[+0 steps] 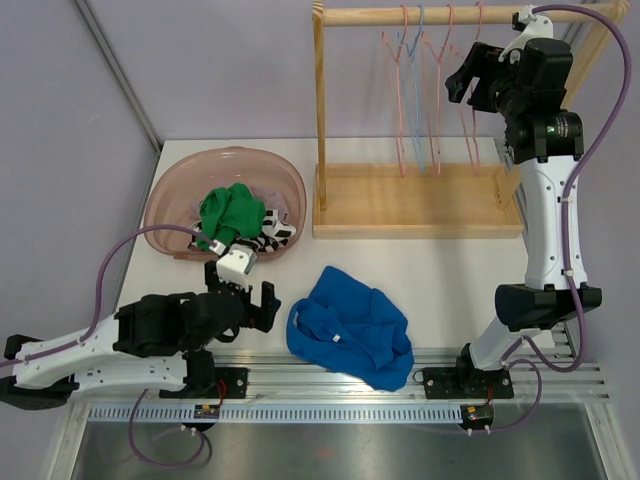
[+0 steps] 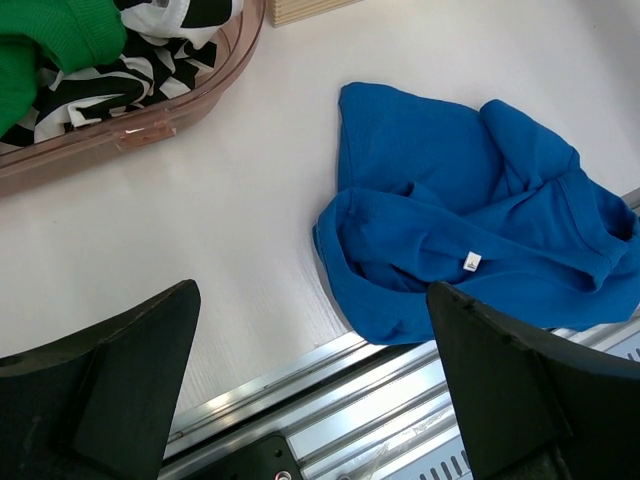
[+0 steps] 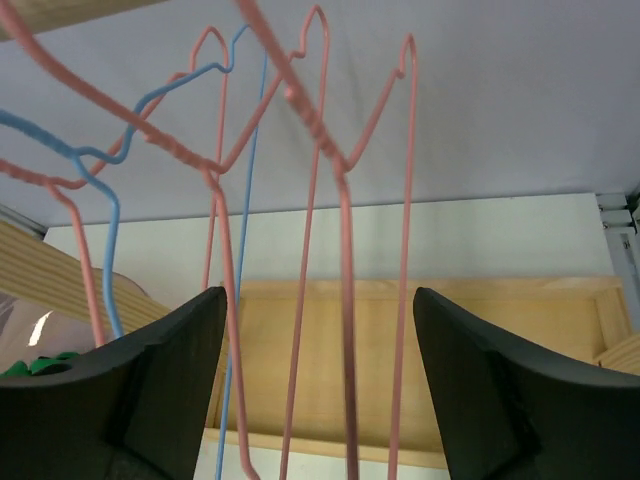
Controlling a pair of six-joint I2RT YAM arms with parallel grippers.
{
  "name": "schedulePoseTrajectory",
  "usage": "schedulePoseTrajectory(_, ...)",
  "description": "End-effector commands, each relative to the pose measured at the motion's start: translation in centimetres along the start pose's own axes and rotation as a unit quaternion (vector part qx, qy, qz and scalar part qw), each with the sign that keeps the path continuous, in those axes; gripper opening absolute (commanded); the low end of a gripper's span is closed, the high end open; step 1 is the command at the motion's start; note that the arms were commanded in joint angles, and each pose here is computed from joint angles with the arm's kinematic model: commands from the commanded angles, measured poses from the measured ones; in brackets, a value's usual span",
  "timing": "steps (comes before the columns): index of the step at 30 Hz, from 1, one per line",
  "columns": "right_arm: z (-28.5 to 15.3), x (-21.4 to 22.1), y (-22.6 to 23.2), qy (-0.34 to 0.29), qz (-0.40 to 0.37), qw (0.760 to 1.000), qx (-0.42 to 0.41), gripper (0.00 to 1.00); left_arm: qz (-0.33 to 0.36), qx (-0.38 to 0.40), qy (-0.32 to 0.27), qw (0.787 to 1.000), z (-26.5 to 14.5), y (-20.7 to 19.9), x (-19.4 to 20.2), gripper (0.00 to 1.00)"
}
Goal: Remove the tank top from the hanger
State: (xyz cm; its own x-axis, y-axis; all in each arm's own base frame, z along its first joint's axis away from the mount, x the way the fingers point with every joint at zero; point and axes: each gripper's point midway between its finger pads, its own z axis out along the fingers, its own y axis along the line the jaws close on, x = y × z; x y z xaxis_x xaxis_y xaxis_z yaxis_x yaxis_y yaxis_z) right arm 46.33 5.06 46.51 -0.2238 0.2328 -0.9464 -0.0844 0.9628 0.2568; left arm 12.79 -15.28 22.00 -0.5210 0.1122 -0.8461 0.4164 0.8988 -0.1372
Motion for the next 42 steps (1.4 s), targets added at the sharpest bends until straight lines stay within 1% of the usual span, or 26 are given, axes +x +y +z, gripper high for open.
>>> schedulePoseTrajectory(1,-5.6,-4.4,2.2,-0.068,-0.019,0.997,-0.033,0.85,-0.013,0.0,-0.027,1.0,0.0,-0.8,-1.9,0.99)
schedulePoseTrajectory(2,-6.3,-4.6,1.9,-0.074,-0.021,0.997,-0.024,0.94,-0.004,-0.003,-0.024,1.0,0.4,-1.2,-2.0,0.99)
schedulePoseTrajectory(3,-7.1,-4.9,1.9,-0.081,-0.021,0.996,-0.02,0.99,-0.002,-0.001,-0.025,1.0,0.5,-1.5,-2.2,0.99)
schedulePoseTrajectory(4,-9.3,-6.0,2.0,-0.103,-0.021,0.994,-0.017,0.99,-0.004,0.006,-0.029,1.0,0.7,-2.3,-2.7,0.99)
schedulePoseTrajectory(5,-9.8,-5.4,1.7,-0.1,-0.019,0.995,-0.01,0.99,0.003,0.012,-0.033,0.999,0.7,-2.8,-3.4,0.99)
schedulePoseTrajectory(6,-10.7,-5.6,1.2,-0.111,-0.014,0.994,0.005,0.99,0.014,0.008,-0.028,0.999,1.4,-3.5,-3.4,0.99)
schedulePoseTrajectory(7,-12.6,-5.5,1.2,-0.124,-0.014,0.992,0.007,0.99,0.011,0.016,-0.034,0.999,1.6,-4.4,-4.1,0.99)
schedulePoseTrajectory(8,-13.6,-5.6,0.5,-0.134,-0.011,0.991,0.027,0.99,0.015,0.022,-0.039,0.999,1.6,-5.0,-4.8,0.99)
schedulePoseTrajectory(9,-14.5,-5.5,0.3,-0.141,-0.009,0.989,0.03,1.0,0.027,0.017,-0.03,0.999,2.4,-5.9,-4.8,0.99)
schedulePoseTrajectory(10,-16.9,-6.0,0.5,-0.163,-0.007,0.986,0.03,0.99,0.026,0.025,-0.033,0.999,2.7,-6.7,-5.1,0.99)
schedulePoseTrajectory(11,-16.9,-4.7,0.0,-0.151,-0.006,0.988,0.036,1.0,0.036,0.028,-0.029,0.999,3.1,-7.4,-5.3,0.99)
schedulePoseTrajectory(12,-17.5,-4.2,0.0,-0.15,-0.003,0.988,0.037,0.99,0.035,0.037,-0.032,0.998,3.1,-8.2,-5.9,0.99)
schedulePoseTrajectory(14,-19.0,-2.4,-0.3,-0.134,0.005,0.99,0.039,0.99,0.048,0.048,-0.021,0.997,4.3,-10.0,-5.6,0.99)
schedulePoseTrajectory(16,-19.9,0.1,0.4,-0.111,0.015,0.994,0.013,1.0,0.052,0.064,-0.014,0.996,5.2,-11.7,-5.4,0.99)
schedulePoseTrajectory(17,-20.2,1.3,1.3,-0.097,0.013,0.995,-0.019,1.0,0.055,0.07,-0.013,0.996,5.5,-12.2,-5.3,0.99)
schedulePoseTrajectory(18,-20.4,2.2,1.7,-0.088,0.013,0.996,-0.032,0.99,0.06,0.075,-0.009,0.995,5.9,-12.7,-5.1,0.99)
schedulePoseTrajectory(19,-21.4,3.1,2.0,-0.084,0.011,0.995,-0.043,0.99,0.059,0.086,-0.007,0.995,6.2,-13.5,-4.8,0.99)
schedulePoseTrajectory(20,-20.9,5.2,1.8,-0.056,0.013,0.997,-0.048,0.99,0.063,0.085,0.0,0.994,6.9,-13.9,-4.3,0.99)
schedulePoseTrajectory(22,-21.0,8.7,1.3,-0.014,0.013,0.999,-0.048,0.99,0.067,0.091,0.01,0.994,7.5,-14.6,-3.5,0.99)
schedulePoseTrajectory(24,-21.1,11.0,0.8,0.015,0.011,0.999,-0.043,1.0,0.075,0.091,0.024,0.993,8.4,-15.1,-2.3,0.99)
schedulePoseTrajectory(25,-21.4,13.1,0.2,0.038,0.011,0.999,-0.036,0.99,0.074,0.097,0.026,0.992,8.7,-15.5,-2.0,0.99)
schedulePoseTrajectory(26,-21.6,13.9,-0.2,0.046,0.012,0.998,-0.029,0.99,0.08,0.095,0.037,0.992,9.3,-15.6,-0.9,0.99)
schedulePoseTrajectory(28,-22.3,15.9,-0.7,0.065,0.01,0.998,-0.022,1.0,0.08,0.105,0.044,0.99,10.0,-16.2,0.1,0.99)
schedulePoseTrajectory(33,-23.8,19.3,-0.9,0.107,0.016,0.994,-0.028,0.99,0.093,0.109,0.086,0.986,12.1,-17.4,3.4,0.99)
schedulePoseTrajectory(36,-24.7,19.9,-0.4,0.107,0.019,0.993,-0.043,0.99,0.094,0.108,0.1,0.985,13.1,-17.9,4.7,0.99)
schedulePoseTrajectory(42,-26.7,19.7,0.9,0.091,0.022,0.992,-0.079,1.0,0.106,0.096,0.145,0.979,15.2,-18.0,8.9,0.99)
